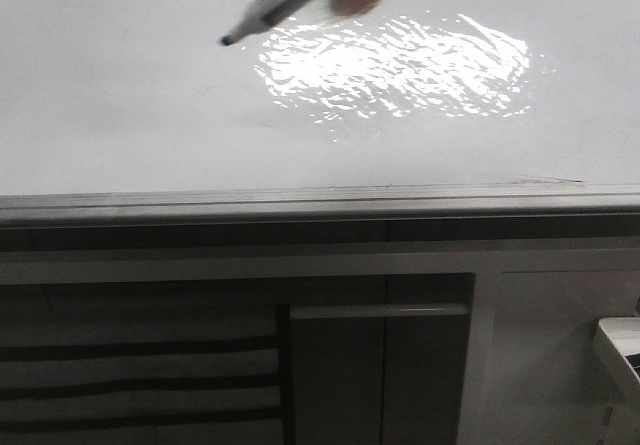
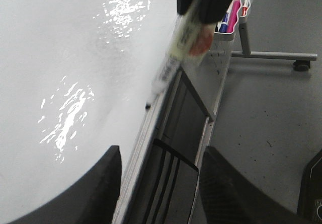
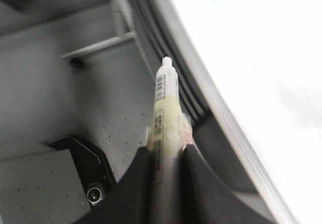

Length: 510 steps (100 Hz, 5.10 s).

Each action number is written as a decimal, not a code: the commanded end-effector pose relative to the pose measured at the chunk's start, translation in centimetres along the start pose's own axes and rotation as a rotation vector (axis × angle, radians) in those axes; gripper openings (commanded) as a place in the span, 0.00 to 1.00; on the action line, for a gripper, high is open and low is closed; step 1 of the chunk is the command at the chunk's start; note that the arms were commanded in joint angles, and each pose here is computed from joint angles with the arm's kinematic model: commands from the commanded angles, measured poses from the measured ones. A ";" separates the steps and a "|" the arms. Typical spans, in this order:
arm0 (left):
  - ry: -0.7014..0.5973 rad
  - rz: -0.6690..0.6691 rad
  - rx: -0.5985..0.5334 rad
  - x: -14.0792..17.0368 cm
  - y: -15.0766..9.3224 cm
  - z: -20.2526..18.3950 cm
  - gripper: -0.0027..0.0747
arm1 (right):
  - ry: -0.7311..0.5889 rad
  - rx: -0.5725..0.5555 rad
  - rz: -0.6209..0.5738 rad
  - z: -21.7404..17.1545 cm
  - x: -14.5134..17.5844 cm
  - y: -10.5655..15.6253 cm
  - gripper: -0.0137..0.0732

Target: Write number 9 on whiteboard

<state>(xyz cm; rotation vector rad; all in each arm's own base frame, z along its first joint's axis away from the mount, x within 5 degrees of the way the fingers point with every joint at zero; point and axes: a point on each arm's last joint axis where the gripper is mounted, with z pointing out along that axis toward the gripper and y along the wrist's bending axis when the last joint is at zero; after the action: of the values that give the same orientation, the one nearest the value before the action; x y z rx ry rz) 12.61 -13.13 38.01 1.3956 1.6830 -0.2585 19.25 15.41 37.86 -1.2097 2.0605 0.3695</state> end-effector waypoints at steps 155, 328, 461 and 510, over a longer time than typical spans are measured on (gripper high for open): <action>-0.111 -0.491 -0.404 3.9 0.8 -2.2 0.47 | -0.170 0.192 0.582 3.6 2.8 -8.2 0.10; 0.032 -0.221 -0.018 0.6 0.6 4.0 0.47 | -0.074 0.067 0.013 -2.7 3.2 -2.1 0.10; -0.060 0.104 0.194 -6.5 -1.4 14.4 0.10 | -0.051 -0.025 -0.270 -3.2 3.6 -0.9 0.10; -0.036 0.098 0.196 -6.2 -1.2 14.4 0.01 | -0.050 0.041 -0.244 -4.4 3.3 -1.3 0.55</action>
<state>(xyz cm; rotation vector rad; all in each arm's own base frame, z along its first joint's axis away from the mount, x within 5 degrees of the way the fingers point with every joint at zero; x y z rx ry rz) 18.30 -27.36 31.43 1.7109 1.6345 -0.3823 17.89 10.56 36.44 -1.4929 1.8921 0.2637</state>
